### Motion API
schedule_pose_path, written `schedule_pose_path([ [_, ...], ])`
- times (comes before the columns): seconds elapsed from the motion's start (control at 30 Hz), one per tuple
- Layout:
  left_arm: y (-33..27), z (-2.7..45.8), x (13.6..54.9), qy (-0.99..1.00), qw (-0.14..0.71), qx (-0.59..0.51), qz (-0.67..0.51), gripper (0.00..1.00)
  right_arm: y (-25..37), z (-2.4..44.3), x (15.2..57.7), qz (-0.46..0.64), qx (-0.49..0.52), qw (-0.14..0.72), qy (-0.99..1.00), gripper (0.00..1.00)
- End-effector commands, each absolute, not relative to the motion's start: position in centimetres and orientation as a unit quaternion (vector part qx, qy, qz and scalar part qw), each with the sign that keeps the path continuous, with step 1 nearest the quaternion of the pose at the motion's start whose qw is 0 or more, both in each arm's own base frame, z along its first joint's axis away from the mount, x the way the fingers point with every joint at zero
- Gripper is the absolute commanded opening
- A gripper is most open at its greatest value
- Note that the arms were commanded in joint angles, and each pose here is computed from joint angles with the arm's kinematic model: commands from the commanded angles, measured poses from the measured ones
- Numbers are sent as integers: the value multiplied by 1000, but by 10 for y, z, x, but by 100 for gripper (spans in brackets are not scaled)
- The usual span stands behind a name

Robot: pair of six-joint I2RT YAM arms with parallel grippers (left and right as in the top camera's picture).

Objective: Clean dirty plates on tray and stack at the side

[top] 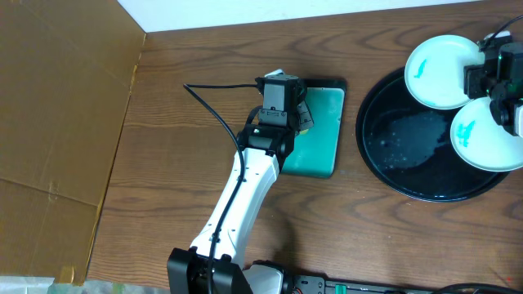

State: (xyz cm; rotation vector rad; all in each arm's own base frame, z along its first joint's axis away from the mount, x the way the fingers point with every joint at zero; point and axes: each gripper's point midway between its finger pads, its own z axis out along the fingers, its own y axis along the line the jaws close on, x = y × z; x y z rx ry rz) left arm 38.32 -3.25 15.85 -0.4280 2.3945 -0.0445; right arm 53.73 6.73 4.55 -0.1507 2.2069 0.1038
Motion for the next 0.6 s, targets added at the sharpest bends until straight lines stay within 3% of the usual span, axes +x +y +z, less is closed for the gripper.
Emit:
schedule_pose_path([
  [0.0,-30,158,383,923,347,-163,-14,7,60,37,539,18,-60,443,894,64],
  [0.3,-30,158,383,923,347,-163,-14,7,59,30,538,20,-54,437,898,63],
  [0.4,-30,158,383,923,347,-163,-14,7,59,26,538,20,-54,435,898,54],
  [0.53,-30,158,383,923,347,-163,-14,8,59,26,538,28,-39,436,899,51],
  [0.57,-30,158,383,923,347,-163,-14,7,59,26,539,31,-32,436,899,46],
])
